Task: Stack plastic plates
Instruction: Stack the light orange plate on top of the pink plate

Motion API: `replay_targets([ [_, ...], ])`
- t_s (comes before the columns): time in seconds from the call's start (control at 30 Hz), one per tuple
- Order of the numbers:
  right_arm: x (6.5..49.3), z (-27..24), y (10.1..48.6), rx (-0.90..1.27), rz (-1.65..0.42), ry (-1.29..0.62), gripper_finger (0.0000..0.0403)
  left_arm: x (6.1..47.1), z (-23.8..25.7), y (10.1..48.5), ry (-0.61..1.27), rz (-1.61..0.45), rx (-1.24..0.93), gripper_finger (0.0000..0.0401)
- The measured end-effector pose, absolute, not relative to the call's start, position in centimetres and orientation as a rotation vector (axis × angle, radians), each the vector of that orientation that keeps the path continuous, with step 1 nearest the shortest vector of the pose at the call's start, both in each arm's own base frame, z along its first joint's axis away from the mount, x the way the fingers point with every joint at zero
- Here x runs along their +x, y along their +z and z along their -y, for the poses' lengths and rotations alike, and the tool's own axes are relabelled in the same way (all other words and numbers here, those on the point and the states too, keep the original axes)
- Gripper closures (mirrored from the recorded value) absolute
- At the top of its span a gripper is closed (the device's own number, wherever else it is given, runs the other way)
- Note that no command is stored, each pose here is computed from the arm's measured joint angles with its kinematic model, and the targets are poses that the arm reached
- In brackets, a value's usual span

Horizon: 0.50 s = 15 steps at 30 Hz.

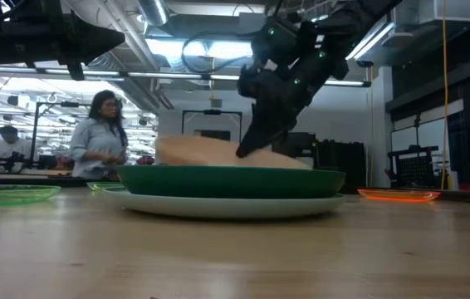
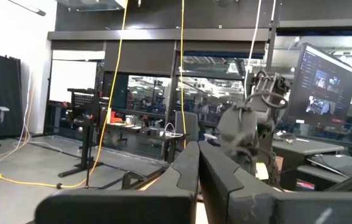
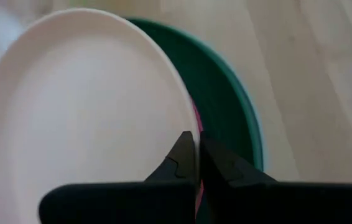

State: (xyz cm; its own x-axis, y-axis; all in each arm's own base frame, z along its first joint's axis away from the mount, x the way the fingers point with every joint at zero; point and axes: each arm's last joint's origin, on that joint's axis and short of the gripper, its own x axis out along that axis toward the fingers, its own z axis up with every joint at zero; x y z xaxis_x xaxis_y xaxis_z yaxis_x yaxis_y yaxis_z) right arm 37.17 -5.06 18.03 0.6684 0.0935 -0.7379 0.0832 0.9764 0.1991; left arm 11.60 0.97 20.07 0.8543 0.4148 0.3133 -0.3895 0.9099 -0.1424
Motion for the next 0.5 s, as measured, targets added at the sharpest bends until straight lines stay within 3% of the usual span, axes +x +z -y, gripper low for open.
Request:
replay_targets([
  [0.3, 37.8, 5.2, 16.0, 0.285, -0.875, -0.021, 0.0399, 11.6, -1.0, 20.1, 0.423, 0.345, -0.075, 0.0397],
  [0.5, 37.8, 5.1, 15.9, 0.301, -0.876, -0.019, 0.0342, 11.6, -1.0, 20.1, 0.424, 0.345, -0.074, 0.0397],
])
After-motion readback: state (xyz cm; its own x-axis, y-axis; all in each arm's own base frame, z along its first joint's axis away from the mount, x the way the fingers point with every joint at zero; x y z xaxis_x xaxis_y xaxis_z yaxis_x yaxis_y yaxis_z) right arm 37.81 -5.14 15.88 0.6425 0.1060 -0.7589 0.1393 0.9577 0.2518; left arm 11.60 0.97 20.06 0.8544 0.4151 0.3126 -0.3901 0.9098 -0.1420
